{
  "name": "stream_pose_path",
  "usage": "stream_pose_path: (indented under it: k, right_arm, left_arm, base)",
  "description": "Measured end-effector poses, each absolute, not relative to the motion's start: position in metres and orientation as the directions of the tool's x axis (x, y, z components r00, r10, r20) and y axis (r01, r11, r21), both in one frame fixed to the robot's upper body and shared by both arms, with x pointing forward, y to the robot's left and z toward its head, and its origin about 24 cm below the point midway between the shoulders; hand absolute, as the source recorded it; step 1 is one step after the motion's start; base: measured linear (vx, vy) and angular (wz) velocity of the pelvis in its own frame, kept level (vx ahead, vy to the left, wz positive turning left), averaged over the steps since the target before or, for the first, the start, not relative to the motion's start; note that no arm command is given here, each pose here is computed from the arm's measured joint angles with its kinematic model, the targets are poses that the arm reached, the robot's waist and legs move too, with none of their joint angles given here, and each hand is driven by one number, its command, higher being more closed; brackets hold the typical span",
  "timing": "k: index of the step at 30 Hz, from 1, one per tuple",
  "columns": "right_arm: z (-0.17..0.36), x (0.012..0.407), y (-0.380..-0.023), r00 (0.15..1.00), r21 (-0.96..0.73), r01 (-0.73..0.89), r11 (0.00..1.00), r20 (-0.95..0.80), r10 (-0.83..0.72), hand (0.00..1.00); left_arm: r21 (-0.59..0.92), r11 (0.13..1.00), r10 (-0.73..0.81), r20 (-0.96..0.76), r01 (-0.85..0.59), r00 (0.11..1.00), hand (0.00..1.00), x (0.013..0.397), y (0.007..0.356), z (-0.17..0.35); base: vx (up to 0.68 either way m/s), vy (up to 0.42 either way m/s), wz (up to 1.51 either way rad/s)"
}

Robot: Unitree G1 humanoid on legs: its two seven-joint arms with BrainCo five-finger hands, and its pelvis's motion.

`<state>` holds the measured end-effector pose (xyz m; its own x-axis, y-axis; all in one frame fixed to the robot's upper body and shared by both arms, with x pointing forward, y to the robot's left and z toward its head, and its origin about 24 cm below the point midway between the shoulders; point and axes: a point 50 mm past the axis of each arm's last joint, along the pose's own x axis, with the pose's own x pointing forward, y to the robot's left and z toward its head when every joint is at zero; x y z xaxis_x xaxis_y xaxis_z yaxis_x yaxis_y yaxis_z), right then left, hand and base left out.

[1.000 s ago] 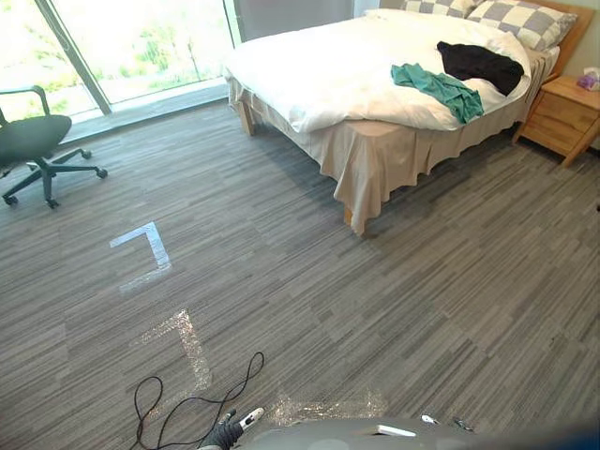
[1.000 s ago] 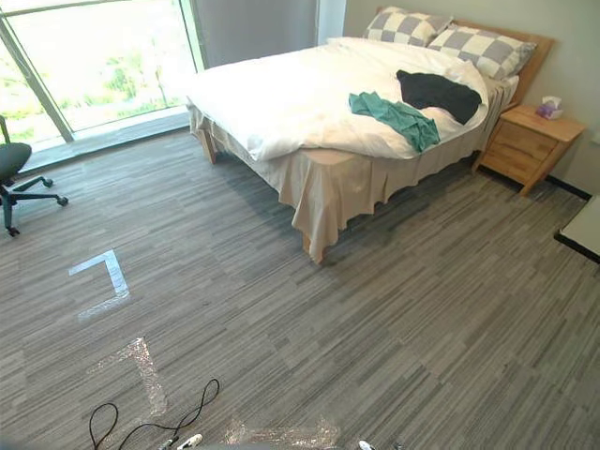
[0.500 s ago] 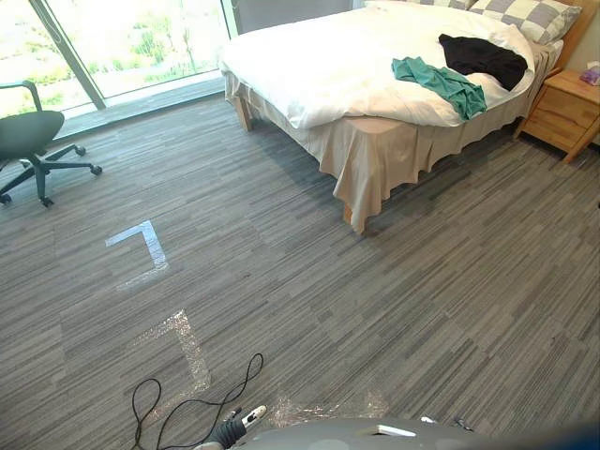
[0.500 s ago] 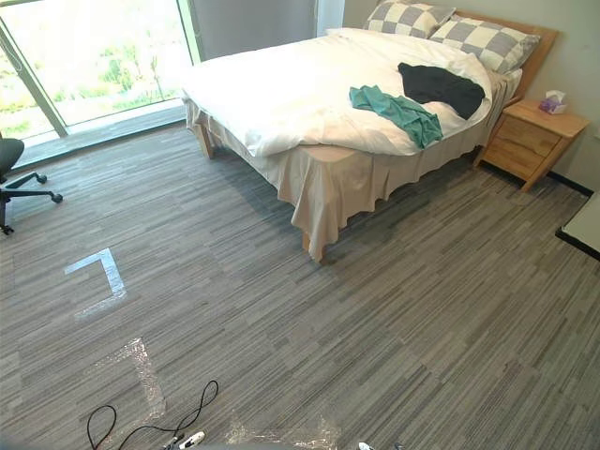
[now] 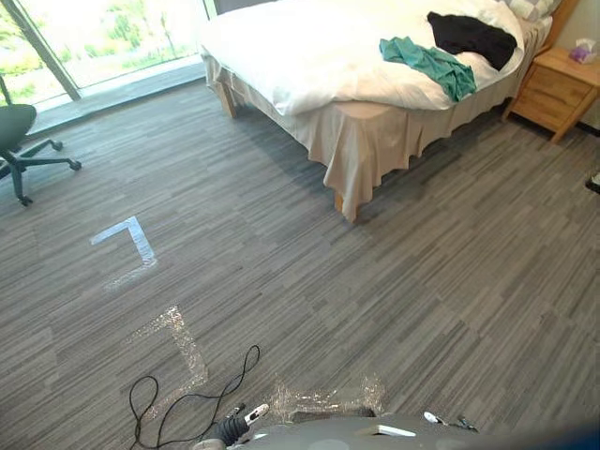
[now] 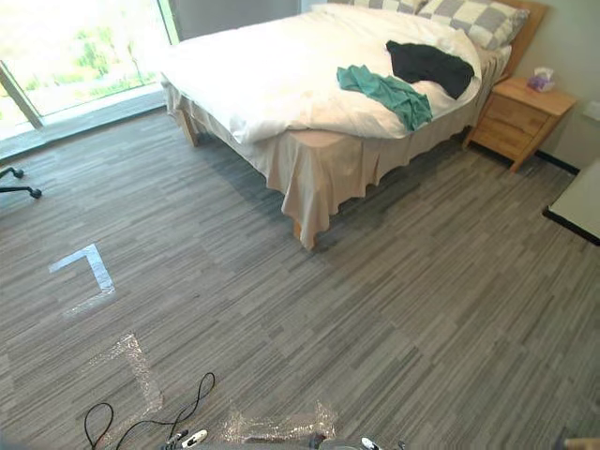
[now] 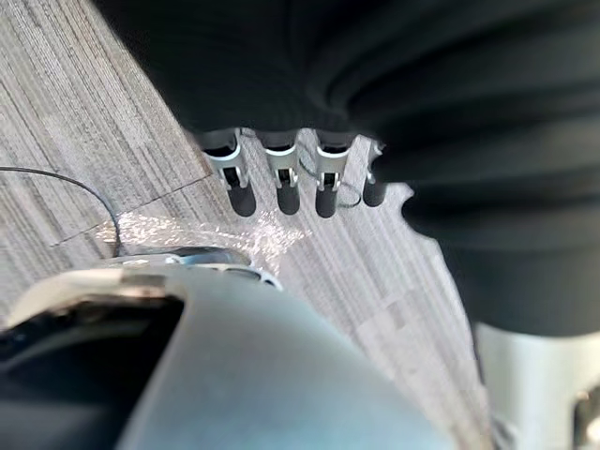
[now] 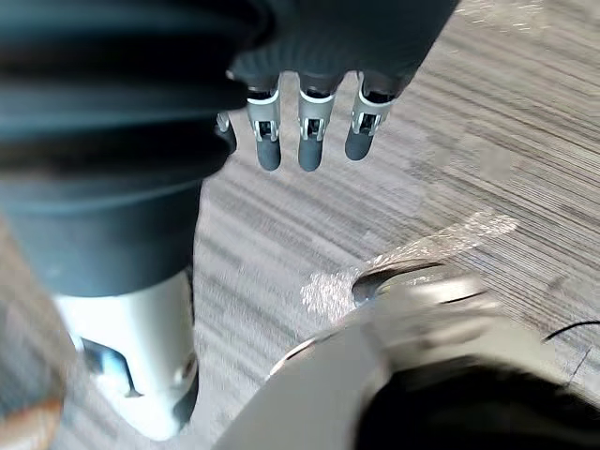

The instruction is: Tidy the bed and pick cloth on bed and put in laundry

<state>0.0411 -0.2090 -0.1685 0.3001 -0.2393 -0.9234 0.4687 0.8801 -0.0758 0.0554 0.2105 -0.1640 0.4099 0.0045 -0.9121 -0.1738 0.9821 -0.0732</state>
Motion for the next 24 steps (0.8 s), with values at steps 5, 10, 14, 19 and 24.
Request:
stream_pose_path:
  k: [5,10,14,19,24]
  right_arm:
    - [-0.169,0.040,-0.206,0.296,-0.049,0.537,0.842,-0.924,-0.243,0.00]
    - [-0.168,0.036,-0.213,0.295,-0.043,0.585,0.810,-0.919,-0.262,0.00]
    - [-0.170,0.015,-0.199,0.267,-0.022,0.585,0.811,-0.939,-0.217,0.00]
    - [-0.169,0.026,-0.209,0.291,-0.036,0.545,0.838,-0.929,-0.230,0.00]
    - [-0.167,0.034,-0.229,0.285,-0.103,0.434,0.895,-0.927,-0.245,0.00]
  left_arm:
    - [-0.069,0.984,0.007,-0.908,-0.166,0.420,0.00,0.055,0.216,-0.163]
    - [-0.097,0.980,-0.012,-0.901,-0.175,0.433,0.00,0.060,0.207,-0.164]
    - [-0.061,0.979,0.025,-0.912,-0.195,0.410,0.00,0.046,0.215,-0.164]
    - [-0.078,0.980,0.020,-0.874,-0.181,0.486,0.00,0.061,0.204,-0.161]
    - [-0.125,0.960,0.037,-0.832,-0.252,0.554,0.00,0.071,0.195,-0.158]
  base:
    - [-0.02,-0.070,-0.47]
    - [0.04,-0.156,-0.29]
    - [0.35,-0.294,-0.30]
    - [0.46,-0.336,-0.28]
    - [0.35,-0.182,-0.44]
